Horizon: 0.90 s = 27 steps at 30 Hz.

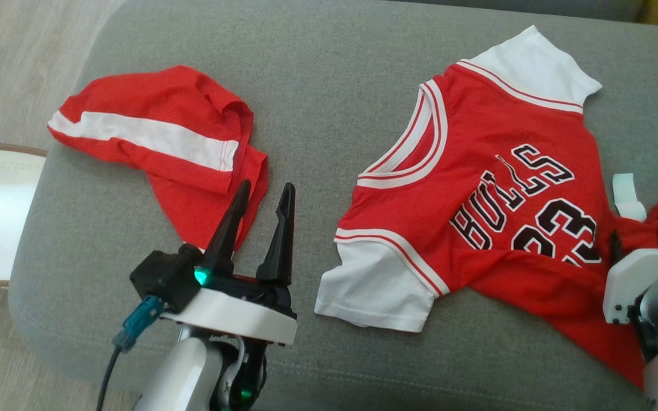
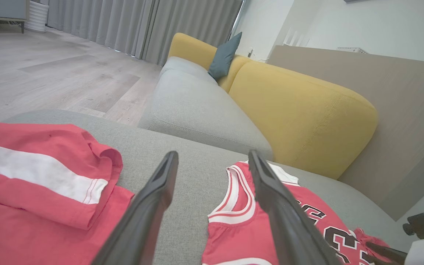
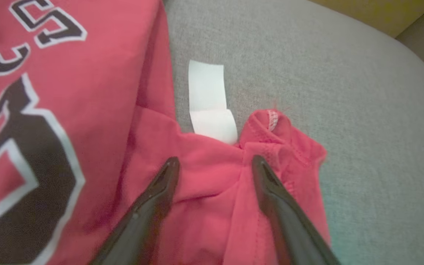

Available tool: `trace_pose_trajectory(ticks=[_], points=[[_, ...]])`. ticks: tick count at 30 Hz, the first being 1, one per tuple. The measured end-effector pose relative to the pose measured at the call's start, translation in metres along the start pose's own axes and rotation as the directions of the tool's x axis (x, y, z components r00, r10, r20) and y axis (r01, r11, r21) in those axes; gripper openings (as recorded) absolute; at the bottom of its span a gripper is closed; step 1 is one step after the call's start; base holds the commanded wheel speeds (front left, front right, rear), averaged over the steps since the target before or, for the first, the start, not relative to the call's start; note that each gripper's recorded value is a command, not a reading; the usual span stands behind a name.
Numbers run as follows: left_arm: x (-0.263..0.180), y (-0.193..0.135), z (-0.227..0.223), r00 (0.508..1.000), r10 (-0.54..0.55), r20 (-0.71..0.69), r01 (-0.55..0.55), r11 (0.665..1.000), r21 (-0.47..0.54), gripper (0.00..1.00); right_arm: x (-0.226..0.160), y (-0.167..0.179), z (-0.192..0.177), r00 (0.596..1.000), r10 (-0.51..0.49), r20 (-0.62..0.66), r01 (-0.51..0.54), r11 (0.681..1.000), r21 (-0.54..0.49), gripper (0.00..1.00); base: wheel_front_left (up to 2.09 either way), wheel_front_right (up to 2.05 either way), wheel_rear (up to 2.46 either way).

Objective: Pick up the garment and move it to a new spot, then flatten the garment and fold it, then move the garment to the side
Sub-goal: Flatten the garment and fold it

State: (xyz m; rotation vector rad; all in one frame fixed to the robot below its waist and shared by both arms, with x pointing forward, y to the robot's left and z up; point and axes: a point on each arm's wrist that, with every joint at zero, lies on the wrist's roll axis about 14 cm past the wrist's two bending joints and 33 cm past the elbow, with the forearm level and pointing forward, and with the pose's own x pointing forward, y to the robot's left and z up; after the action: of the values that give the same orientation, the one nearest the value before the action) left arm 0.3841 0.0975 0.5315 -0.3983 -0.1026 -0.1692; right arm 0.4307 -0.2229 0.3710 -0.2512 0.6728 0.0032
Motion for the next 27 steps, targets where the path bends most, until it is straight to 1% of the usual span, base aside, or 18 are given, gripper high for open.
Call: trace_pose_trajectory(ticks=[4, 6, 7, 8, 14, 18, 20, 23, 27], points=[[0.003, 0.002, -0.002, 1.000, 0.001, -0.003, -0.001, 1.000, 0.001, 1.00, 0.008, 0.004, -0.003, 0.999, 0.018, -0.045, -0.018, 1.000, -0.005, 1.00, 0.00, 0.00, 0.00], [0.006, 0.002, -0.002, 1.000, 0.001, -0.003, -0.001, 1.000, 0.003, 1.00, 0.012, 0.005, -0.004, 0.998, 0.030, -0.061, -0.029, 0.999, 0.013, 1.00, 0.00, 0.00, 0.00], [0.006, 0.003, -0.002, 1.000, 0.001, -0.003, -0.001, 1.000, 0.003, 1.00, 0.013, 0.006, -0.004, 0.997, 0.036, -0.068, -0.034, 0.999, 0.026, 0.34, 0.00, 0.00, 0.00], [0.007, 0.003, -0.002, 1.000, 0.000, -0.005, 0.000, 1.000, 0.002, 1.00, 0.014, 0.006, -0.004, 0.997, 0.040, -0.072, -0.037, 0.999, 0.034, 0.00, 0.00, 0.00, 0.00], [0.007, 0.003, -0.003, 1.000, -0.001, -0.008, 0.001, 1.000, 0.002, 1.00, 0.016, 0.002, 0.002, 0.998, 0.033, -0.050, -0.031, 0.998, 0.053, 0.00, 0.00, 0.00, 0.00], [0.006, 0.002, -0.001, 1.000, -0.003, -0.002, 0.003, 1.000, 0.003, 1.00, 0.015, -0.020, 0.012, 1.000, -0.023, -0.001, 0.023, 0.998, 0.056, 0.00, 0.00, 0.00, 0.00], [0.006, 0.002, -0.001, 1.000, -0.003, -0.002, 0.003, 1.000, 0.004, 1.00, 0.016, -0.036, 0.032, 0.997, -0.062, 0.056, 0.059, 0.997, 0.046, 0.00, 0.00, 0.00, 0.00], [0.007, 0.003, -0.003, 1.000, 0.000, -0.007, 0.000, 1.000, 0.003, 1.00, 0.019, -0.054, 0.077, 0.981, -0.105, 0.164, 0.103, 0.994, 0.026, 0.00, 0.00, 0.00, 0.00], [0.010, 0.003, -0.004, 1.000, -0.005, -0.008, 0.005, 1.000, 0.006, 1.00, 0.025, -0.072, 0.126, 0.958, -0.139, 0.252, 0.152, 0.988, -0.029, 0.00, 0.00, 0.00, 0.00]])
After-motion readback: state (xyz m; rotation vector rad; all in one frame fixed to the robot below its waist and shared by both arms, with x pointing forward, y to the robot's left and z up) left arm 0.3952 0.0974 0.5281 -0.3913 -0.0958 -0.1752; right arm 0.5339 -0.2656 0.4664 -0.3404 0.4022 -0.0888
